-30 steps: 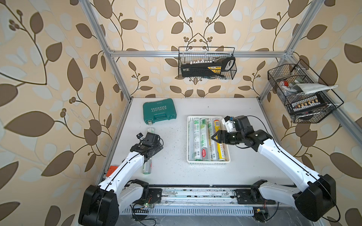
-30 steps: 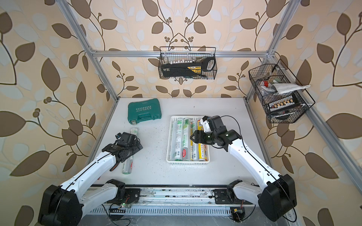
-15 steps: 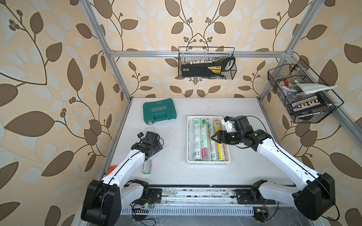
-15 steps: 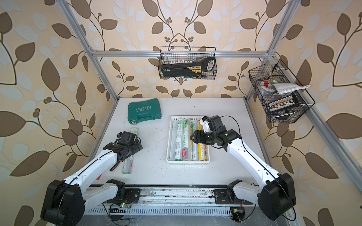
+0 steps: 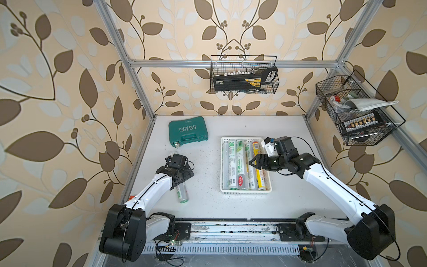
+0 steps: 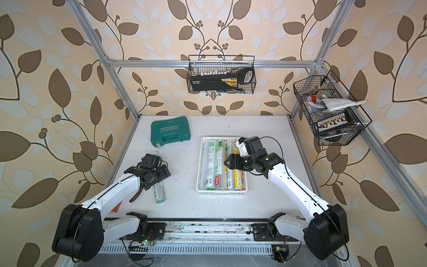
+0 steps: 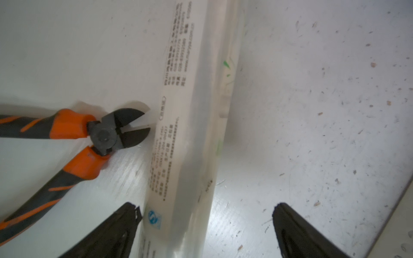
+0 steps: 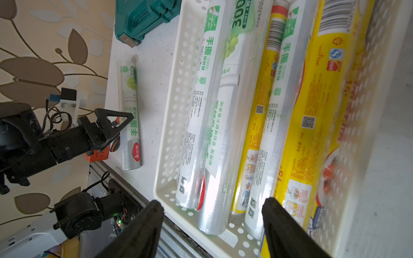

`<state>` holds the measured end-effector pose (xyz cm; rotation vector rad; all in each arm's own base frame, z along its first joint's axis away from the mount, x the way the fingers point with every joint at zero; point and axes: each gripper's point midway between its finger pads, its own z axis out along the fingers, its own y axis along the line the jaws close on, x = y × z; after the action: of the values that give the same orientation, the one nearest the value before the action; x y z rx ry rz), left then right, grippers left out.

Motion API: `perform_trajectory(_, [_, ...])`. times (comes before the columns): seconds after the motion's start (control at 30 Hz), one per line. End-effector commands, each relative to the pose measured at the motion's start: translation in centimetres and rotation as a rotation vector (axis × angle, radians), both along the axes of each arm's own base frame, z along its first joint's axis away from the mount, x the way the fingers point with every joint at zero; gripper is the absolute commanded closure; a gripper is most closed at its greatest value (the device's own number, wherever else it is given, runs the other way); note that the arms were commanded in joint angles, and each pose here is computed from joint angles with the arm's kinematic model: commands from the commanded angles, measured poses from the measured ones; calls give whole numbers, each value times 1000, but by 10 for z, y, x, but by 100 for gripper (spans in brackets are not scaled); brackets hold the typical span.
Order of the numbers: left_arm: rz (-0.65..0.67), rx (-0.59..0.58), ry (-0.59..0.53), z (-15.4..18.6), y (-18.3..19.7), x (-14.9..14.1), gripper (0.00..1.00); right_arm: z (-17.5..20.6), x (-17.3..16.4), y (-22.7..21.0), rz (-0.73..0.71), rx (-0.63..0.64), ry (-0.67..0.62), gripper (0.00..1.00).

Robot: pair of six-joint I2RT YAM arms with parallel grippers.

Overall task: Put the plastic wrap into the basket
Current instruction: Pick up the plastic wrap from the center of the board.

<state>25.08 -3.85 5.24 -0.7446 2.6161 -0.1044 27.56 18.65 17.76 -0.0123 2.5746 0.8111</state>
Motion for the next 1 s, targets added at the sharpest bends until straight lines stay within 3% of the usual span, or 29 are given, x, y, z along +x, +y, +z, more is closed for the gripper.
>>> perform_trajectory(0.0, [-36, 17, -29, 10, -2, 14, 1, 9, 4, 3, 12, -1, -20, 27])
perform_trajectory(0.3, [-32, 29, 71, -7, -5, 25, 6, 11, 3, 2, 11, -5, -26, 27])
perform_trajectory(0.5, [-35, 48, 153, -22, -6, 29, 20, 9, 3, 2, 13, -8, -25, 27])
perform_trajectory(0.97, [-61, 49, 161, -22, -11, 32, 46, 6, 5, 3, 19, -9, -16, 27])
